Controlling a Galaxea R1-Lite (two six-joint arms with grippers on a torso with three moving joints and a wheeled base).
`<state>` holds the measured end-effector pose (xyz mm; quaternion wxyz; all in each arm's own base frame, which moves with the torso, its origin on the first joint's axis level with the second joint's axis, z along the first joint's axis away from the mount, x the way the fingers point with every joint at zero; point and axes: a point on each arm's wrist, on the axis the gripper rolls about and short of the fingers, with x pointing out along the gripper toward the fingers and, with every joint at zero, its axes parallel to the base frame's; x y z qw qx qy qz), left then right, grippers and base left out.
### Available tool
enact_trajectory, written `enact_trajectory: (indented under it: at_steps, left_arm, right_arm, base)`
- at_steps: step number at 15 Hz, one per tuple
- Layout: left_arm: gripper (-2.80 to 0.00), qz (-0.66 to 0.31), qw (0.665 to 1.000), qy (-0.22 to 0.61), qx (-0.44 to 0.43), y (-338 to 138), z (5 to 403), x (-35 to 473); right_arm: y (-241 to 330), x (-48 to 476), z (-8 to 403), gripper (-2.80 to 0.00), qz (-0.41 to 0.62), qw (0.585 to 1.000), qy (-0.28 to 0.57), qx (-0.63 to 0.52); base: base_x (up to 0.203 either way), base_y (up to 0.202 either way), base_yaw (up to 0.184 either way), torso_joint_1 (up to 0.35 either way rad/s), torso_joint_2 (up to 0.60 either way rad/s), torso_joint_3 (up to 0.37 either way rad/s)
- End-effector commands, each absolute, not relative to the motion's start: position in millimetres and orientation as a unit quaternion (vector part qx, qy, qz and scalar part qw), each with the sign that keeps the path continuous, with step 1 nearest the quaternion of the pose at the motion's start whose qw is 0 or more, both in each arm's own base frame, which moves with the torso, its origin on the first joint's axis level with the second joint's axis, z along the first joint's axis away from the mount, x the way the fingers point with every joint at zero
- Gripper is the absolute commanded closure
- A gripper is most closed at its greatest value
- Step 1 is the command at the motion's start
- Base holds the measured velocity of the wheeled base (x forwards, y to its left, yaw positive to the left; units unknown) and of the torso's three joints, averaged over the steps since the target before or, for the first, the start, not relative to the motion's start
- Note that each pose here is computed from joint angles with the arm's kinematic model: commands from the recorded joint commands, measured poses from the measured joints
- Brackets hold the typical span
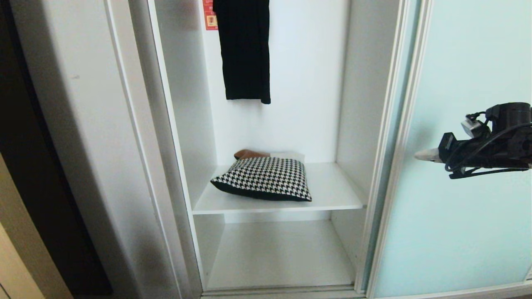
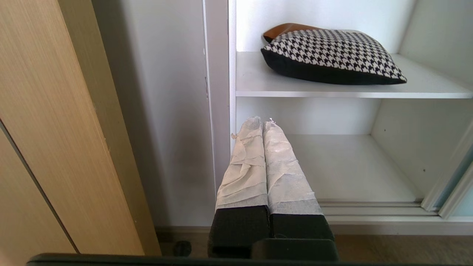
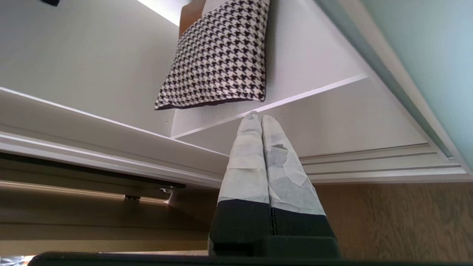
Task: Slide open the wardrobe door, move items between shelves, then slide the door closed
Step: Close the door
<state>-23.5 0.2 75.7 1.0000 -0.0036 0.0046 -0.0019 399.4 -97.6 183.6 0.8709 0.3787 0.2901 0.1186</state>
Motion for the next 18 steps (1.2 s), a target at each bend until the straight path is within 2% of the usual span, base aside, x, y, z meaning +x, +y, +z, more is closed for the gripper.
enact_trajectory:
  at_steps: [1,6,18]
  left_arm:
    - [0.00,-0.002,1.000,0.005,-0.004,0,76,-23]
    - [0.00,-0.002,1.000,0.005,-0.004,0,76,-23]
    - [0.00,-0.002,1.000,0.005,-0.004,0,76,-23]
  right_arm:
    - [-104,402,177,0.00,0.112,0.868,0.294,0.385]
    - [-108,415,161,0.00,0.101,0.853,0.303,0.413]
    - [-122,443,131,0.00,0.087,0.848,0.298,0.429]
  base:
    - [0.000,0.000,0.000,0.000,0.00,0.000]
    - [0.000,0.000,0.000,0.000,0.00,0.000]
    - [0.000,0.000,0.000,0.000,0.00,0.000]
